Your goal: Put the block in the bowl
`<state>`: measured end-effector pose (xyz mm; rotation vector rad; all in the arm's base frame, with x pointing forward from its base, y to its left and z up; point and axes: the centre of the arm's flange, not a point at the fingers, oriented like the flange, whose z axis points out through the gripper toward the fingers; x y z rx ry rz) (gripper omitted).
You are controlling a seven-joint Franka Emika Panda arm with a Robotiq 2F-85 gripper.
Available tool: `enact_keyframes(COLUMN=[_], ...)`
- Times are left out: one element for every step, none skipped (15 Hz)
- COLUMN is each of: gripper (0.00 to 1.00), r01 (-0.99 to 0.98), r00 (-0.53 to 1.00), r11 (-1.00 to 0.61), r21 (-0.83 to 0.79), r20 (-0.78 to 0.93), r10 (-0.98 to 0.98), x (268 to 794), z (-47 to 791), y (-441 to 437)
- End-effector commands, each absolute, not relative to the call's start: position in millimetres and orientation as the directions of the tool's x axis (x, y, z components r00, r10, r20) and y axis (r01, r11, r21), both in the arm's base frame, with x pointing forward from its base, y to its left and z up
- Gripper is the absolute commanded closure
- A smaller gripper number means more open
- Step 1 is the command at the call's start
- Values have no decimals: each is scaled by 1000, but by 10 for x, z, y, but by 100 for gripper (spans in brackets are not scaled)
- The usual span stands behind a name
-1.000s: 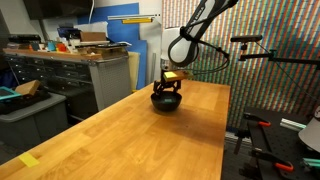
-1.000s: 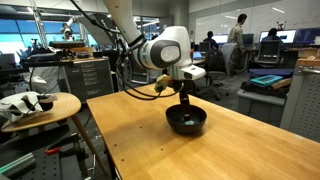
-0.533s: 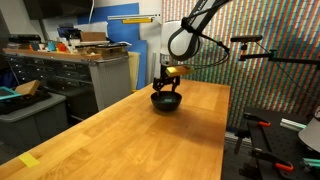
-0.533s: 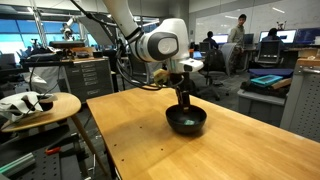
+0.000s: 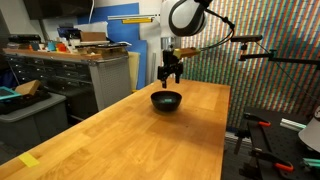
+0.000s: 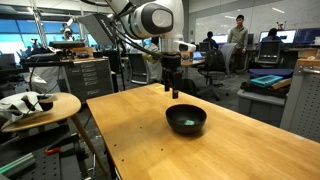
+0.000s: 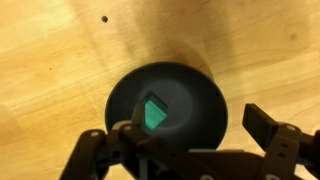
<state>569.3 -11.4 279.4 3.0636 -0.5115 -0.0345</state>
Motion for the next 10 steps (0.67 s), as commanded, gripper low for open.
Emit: enact_keyframes(gripper=[0,0,0,0,0,0,0,0,0,0], r01=[-214,-193,-173,-151,-132,-111,-97,-79,-67,-110], r00=[972,975,977,980,982,985,986,989,991,986], r11=[-974,-977,-979,-982,-984,-985,-985,-986,-986,-985], r21=[75,92,105,115,123,131,140,144,151,136], r20=[-83,-97,-105,-113,-117,-120,-118,-111,-104,-110], r10=[-220,-201,-184,-164,-146,-127,-113,-96,-83,-125], x=[5501,5468,5441,5411,5386,5361,5332,5290,5252,5418], z=[3220,3277,3328,3370,3406,3438,3474,3519,3558,3385], y=[-9,17,43,76,110,148,192,249,296,233])
